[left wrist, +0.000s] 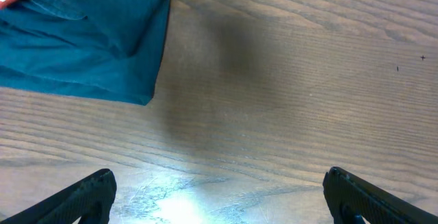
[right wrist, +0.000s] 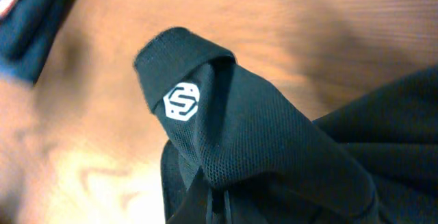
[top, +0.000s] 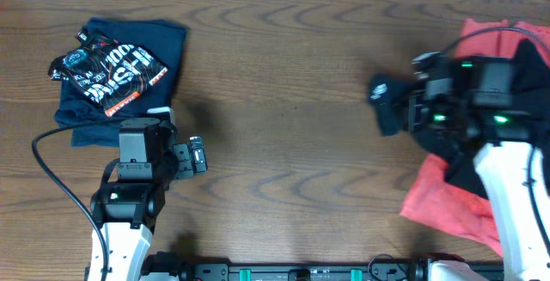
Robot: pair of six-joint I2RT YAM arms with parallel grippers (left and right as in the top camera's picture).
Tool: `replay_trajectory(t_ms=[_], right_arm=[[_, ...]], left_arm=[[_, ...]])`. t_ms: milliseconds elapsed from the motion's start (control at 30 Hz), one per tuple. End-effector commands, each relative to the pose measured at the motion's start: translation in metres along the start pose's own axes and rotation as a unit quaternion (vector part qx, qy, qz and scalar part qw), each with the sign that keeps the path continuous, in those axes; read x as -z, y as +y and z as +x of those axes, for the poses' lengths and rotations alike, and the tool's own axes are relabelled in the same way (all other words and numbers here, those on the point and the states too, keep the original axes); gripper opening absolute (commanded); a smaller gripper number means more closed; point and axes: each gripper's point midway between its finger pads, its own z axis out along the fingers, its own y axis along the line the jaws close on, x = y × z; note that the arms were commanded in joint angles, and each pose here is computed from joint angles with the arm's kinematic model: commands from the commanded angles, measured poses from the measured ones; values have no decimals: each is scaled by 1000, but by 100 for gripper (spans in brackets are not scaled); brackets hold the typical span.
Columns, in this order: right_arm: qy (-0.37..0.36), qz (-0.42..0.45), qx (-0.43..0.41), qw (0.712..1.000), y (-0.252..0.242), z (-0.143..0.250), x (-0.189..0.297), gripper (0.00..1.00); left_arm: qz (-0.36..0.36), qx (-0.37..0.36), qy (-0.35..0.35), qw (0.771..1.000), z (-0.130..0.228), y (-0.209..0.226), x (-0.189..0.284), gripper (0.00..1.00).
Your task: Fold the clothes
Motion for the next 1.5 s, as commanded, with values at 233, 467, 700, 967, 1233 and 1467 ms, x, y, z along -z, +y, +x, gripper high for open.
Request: replay_trajectory(t_ms=[233,467,700,967,1233,1467], right_arm=[[2,-5,67,998,55,-20,-97,1],[-102,-98,88,986,115,-65,-133,13],[-99,30,63,993,59,-67,-116,73],[-29,283,-162,945,-91,-6,-7,78],[64,371,-335,864,-167,82,59,81],[77,355,-362,858,-175,97,69,82]], left_arm=[[3,5,-17,1000,-12,-1,5,98],[3,5,-18,1000,-12,-1,5,98],[36,6,-21,999,-14,-13,5,98],[135,62,-45,988,-34,-47,9,98],[223,55,8,973,-29,-115,-25,98],[288,4,48,956,-1,-199,-64,98]])
